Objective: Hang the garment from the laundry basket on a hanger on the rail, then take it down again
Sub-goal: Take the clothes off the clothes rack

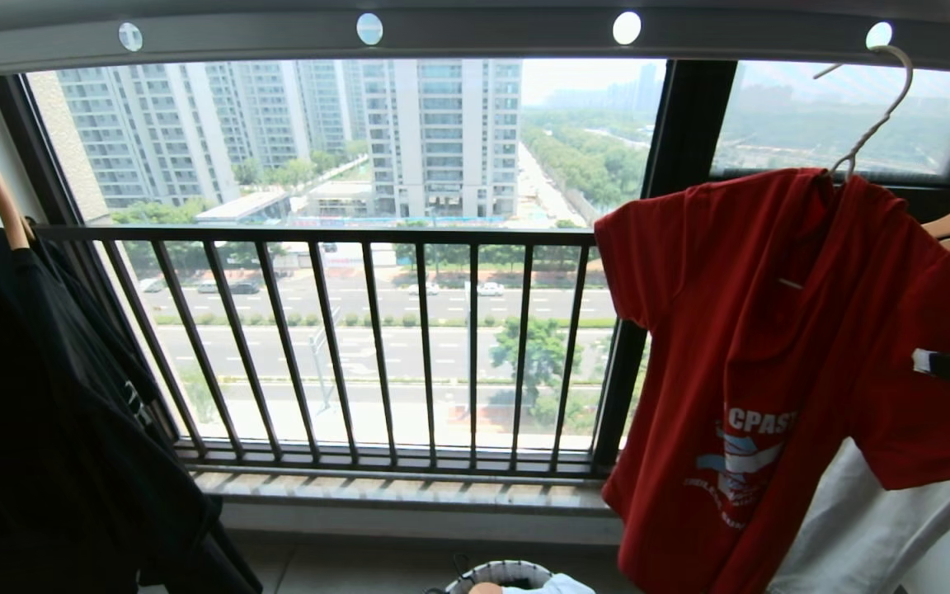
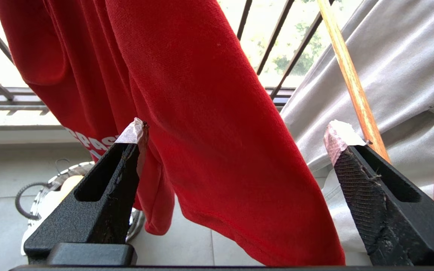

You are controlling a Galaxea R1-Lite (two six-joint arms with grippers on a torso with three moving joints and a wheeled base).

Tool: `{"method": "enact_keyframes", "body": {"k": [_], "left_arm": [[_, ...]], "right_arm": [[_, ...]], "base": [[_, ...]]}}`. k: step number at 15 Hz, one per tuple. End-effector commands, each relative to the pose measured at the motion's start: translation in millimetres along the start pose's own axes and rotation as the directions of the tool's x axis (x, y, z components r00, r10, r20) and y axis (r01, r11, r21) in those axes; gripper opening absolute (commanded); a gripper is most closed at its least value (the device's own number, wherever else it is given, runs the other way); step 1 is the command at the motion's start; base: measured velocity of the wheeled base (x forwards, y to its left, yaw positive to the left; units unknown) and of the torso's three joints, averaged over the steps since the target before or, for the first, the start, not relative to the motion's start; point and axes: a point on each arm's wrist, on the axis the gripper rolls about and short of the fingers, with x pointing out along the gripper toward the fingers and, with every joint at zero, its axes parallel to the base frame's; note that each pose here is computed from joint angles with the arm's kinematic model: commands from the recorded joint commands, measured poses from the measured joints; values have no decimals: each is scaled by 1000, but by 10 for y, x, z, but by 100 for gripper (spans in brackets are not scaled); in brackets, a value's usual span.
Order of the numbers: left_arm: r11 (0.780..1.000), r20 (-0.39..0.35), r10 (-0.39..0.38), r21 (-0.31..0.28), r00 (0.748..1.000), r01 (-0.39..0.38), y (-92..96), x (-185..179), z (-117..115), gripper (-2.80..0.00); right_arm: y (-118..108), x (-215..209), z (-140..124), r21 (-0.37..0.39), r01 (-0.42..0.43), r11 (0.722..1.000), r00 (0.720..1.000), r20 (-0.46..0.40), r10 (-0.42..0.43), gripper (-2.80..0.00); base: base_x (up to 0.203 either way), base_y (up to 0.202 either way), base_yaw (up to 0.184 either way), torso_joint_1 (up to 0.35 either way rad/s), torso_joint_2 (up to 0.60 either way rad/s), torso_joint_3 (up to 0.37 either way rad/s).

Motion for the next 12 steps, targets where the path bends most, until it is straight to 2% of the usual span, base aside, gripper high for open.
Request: {"method": "enact_keyframes", "body": {"k": [1,5,9,10,11,12], "left_arm": [[1000,-6,3,2,1000,-3,-5,14,-10,-280],[1000,-2,2,0,1000,-2,1,0,-6,-280],[1000,2,1,-1,1000,-1,2,-5,6,-280],[1000,-2,2,0,1000,-2,-3,8,1,-280],[1000,-7,1,4,1000,-1,-5,14,-11,-280],[1000,-11,1,3,1000,-1,-9,25,-15,-280]], "right_arm": [[-31,-188,-62,8,19,1000,999,40,-20,0],[-39,-340,-175,14,31,999,997,64,-32,0],[-72,-734,-292,45,64,997,981,182,-72,0],[-70,-832,-344,48,66,997,975,209,-74,-147],[-66,-910,-395,49,66,997,970,231,-76,-280],[-64,-945,-428,50,65,997,968,238,-75,-280]], "base": [[0,0,0,0,0,0],[0,0,0,0,0,0],[0,0,0,0,0,0],[0,0,0,0,0,0],[0,0,0,0,0,0],[0,0,0,0,0,0]]}}
